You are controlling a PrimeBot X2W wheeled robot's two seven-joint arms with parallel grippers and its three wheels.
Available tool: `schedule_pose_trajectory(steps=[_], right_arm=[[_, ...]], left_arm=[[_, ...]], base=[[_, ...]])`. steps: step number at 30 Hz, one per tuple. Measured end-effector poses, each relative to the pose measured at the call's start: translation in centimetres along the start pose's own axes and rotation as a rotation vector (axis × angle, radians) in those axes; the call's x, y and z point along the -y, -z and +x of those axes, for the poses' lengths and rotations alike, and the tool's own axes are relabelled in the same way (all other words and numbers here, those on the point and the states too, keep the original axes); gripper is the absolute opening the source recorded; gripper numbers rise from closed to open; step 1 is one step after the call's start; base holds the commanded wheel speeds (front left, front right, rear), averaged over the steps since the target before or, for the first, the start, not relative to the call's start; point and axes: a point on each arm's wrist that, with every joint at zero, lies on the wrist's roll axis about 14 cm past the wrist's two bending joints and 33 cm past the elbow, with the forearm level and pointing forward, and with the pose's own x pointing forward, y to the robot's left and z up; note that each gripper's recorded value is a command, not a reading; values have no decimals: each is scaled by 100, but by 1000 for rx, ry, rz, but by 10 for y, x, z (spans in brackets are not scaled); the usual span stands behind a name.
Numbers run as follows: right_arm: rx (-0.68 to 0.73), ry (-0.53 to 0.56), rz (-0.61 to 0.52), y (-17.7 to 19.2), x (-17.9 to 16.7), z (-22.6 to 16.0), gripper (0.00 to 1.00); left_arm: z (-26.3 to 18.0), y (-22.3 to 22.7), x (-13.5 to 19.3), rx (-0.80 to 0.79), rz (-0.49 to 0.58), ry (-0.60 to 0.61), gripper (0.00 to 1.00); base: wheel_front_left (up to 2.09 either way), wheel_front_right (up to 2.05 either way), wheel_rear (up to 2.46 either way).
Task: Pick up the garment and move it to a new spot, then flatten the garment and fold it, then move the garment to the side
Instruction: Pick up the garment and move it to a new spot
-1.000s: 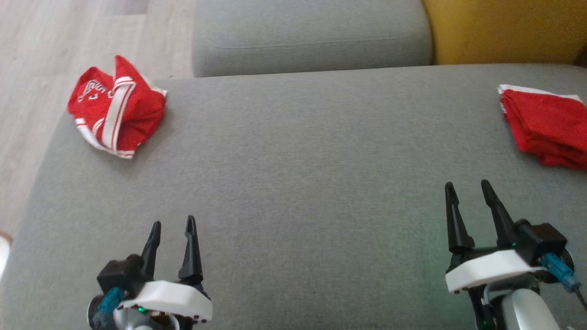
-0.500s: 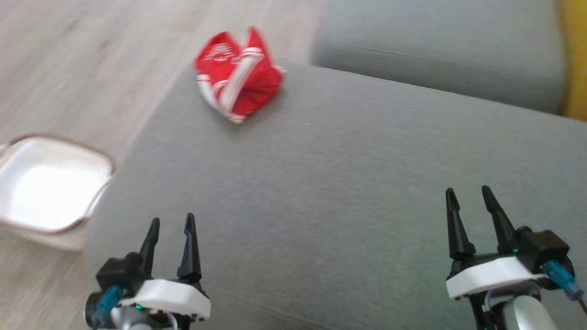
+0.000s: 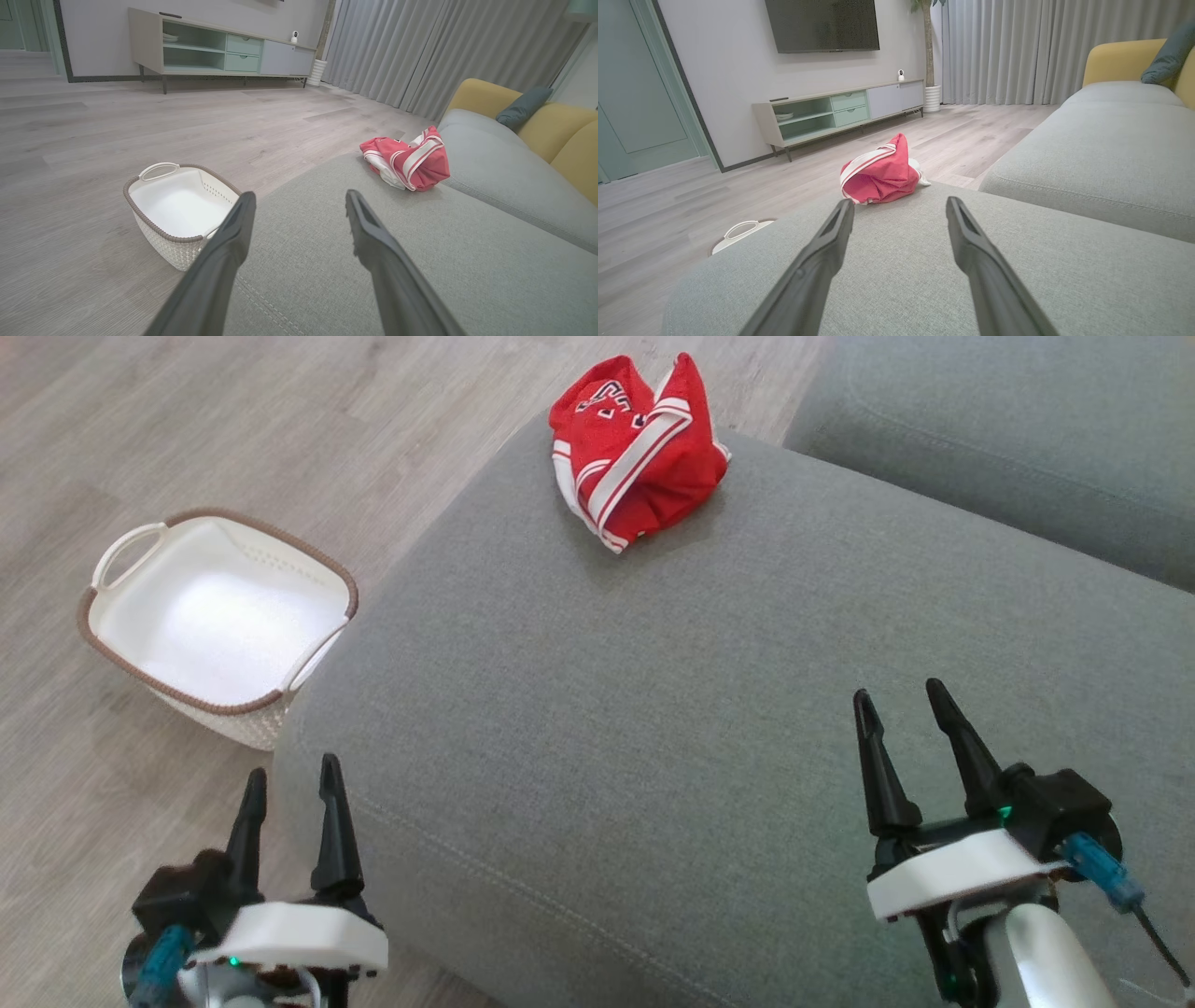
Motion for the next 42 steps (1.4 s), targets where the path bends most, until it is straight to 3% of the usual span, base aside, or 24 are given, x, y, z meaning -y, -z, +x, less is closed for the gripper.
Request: schedule_pose_trajectory(steps=[5, 11, 18, 24, 29, 33, 42], right_arm=[[-13, -1, 14, 7, 2, 3, 100], [-14, 70, 4, 9, 30, 4, 100], [26, 160, -25, 0, 73, 14, 100], [60, 256, -47, -6, 118, 17, 100], [4, 337, -52, 17, 149, -1, 100], [-23, 403, -55, 29, 172, -17, 100], [-101, 512, -66, 56, 207, -48, 100]], left_arm=[[0, 6, -1, -23, 11, -6, 100], [15, 11, 11, -46, 49, 41, 100], [107, -34, 58, 78, 236, 266, 100], [193, -43, 129, 55, 380, 451, 100], [249, -23, 182, -39, 384, 529, 100], [280, 10, 206, -162, 392, 554, 100], [284, 123, 242, -516, 422, 624, 100]], base=[[0, 0, 0], [0, 0, 0], [0, 0, 0], [0, 0, 0], [0, 0, 0], [0, 0, 0], [0, 0, 0]])
